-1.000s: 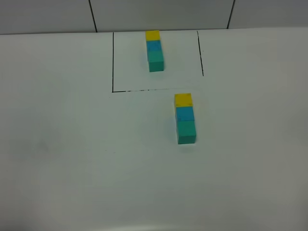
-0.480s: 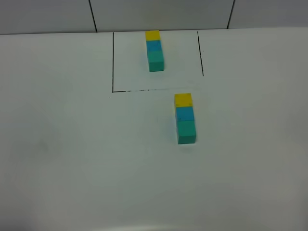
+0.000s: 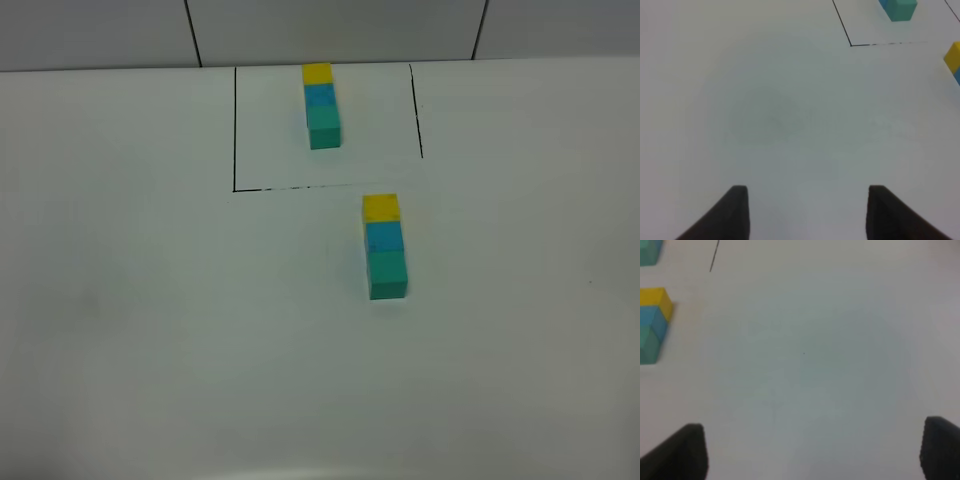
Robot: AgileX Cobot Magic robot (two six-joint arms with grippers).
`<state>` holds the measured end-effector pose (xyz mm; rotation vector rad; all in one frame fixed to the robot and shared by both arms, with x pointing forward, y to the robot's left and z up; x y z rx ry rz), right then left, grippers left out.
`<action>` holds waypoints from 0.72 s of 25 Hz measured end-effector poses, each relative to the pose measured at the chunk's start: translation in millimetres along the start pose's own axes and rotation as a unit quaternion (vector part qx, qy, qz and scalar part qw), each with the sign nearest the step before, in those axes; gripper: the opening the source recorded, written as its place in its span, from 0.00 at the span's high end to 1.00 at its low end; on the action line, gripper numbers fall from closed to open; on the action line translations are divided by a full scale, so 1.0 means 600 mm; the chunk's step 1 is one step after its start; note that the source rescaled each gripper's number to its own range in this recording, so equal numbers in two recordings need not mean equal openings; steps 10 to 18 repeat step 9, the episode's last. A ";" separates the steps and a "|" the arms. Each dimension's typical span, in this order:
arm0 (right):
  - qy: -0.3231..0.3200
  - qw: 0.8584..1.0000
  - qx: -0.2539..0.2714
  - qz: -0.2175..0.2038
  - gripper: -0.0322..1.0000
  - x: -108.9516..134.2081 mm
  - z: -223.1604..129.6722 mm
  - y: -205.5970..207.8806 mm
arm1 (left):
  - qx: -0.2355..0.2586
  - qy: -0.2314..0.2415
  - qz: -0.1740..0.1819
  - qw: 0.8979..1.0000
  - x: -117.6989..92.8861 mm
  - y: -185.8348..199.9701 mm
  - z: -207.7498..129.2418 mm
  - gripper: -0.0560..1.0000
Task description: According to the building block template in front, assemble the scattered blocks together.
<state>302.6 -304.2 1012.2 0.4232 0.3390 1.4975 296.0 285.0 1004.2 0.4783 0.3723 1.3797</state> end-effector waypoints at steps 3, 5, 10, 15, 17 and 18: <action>0.000 1.000 0.000 0.000 0.27 0.000 0.000 0.000 | 0.000 0.000 0.000 1.000 0.000 0.000 0.000 0.81; 0.000 1.000 0.000 0.000 0.27 0.000 0.000 0.000 | 0.000 0.000 0.000 1.000 0.000 0.000 0.000 0.81; 0.000 1.000 0.000 0.000 0.27 0.000 0.000 0.000 | 0.000 0.000 0.000 1.000 0.000 0.000 0.000 0.81; 0.000 1.000 0.000 0.000 0.27 0.000 0.000 0.000 | 0.000 0.000 0.000 1.000 0.000 0.000 0.000 0.81; 0.000 1.000 0.000 0.000 0.27 0.000 0.000 0.000 | 0.000 0.000 0.000 1.000 0.000 0.000 0.000 0.81; 0.000 1.000 0.000 0.000 0.27 0.000 0.000 0.000 | 0.000 0.000 0.000 1.000 0.000 0.000 0.000 0.81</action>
Point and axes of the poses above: a point on each arm's last joint axis where the gripper is mounted, y pointing back along that axis away from the gripper, x along the wrist's bending axis when the last joint is at zero, z = x × y, the point moved 8 cm from there along -y, pointing out along that axis toward the gripper, and after that the axes turned 3 degrees about -y, right-handed, at the moved point
